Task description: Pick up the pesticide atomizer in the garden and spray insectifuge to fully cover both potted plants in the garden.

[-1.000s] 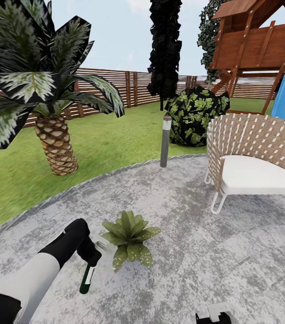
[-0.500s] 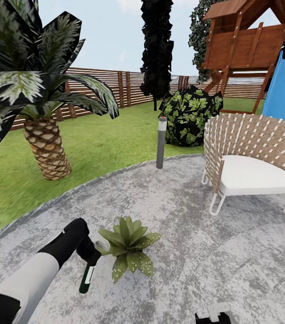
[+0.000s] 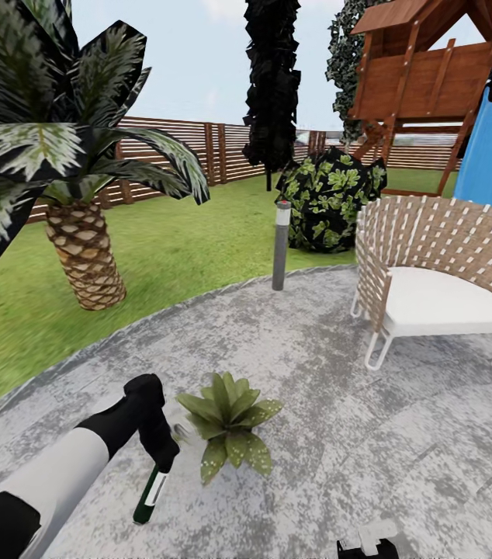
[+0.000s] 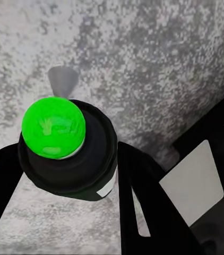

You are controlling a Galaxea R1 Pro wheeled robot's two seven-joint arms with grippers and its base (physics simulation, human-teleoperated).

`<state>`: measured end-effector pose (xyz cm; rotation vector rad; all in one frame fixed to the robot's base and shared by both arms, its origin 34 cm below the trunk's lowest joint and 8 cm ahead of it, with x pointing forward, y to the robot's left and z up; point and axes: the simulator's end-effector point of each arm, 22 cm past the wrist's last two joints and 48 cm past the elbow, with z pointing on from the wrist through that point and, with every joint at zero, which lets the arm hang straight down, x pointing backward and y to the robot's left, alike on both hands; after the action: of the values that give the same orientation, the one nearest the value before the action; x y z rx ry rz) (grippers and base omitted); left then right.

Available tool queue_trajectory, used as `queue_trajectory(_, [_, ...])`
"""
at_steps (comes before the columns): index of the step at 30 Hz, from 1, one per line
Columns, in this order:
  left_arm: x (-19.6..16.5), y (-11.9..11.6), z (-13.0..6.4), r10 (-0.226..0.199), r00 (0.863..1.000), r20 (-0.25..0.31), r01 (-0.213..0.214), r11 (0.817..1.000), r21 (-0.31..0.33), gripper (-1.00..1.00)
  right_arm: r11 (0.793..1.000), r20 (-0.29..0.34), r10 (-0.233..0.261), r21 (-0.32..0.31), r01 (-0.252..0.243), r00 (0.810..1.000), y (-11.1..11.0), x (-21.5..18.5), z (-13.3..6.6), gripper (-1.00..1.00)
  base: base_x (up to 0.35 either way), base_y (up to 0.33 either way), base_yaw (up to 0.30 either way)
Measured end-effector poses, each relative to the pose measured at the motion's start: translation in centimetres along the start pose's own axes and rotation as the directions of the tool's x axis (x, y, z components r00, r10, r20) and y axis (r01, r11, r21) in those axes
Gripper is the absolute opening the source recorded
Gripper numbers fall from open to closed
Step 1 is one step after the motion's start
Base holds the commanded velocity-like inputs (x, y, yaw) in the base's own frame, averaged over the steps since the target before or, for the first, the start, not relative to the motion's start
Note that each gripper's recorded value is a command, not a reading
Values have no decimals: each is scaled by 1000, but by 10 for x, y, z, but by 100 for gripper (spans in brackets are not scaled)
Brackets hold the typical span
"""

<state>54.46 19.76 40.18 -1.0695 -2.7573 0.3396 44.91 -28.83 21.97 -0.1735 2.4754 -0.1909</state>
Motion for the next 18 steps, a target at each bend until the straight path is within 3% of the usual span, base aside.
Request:
queue_trajectory(7, [-1,-2,1,1,1000,1,-1,1000,3,-100,1000,0,0,0,0,1000,0,0,0,100,170,253,0])
queue_trajectory(12, [0,-2,2,3,1000,-3,-3,1000,1,-100,1000,1,0,0,0,1000,0,0,0,100,175,28,-13])
queue_trajectory(15, [3,-2,5,4,1000,-9,-4,1000,-1,-100,1000,2,-1,3,1,1000,-2,-1,0,100,10,1,-214])
queue_trajectory(18, [21,-2,19,-28,998,-57,30,999,24,-100,1000,3,-1,3,1,1000,-2,-1,0,100,1,0,-146])
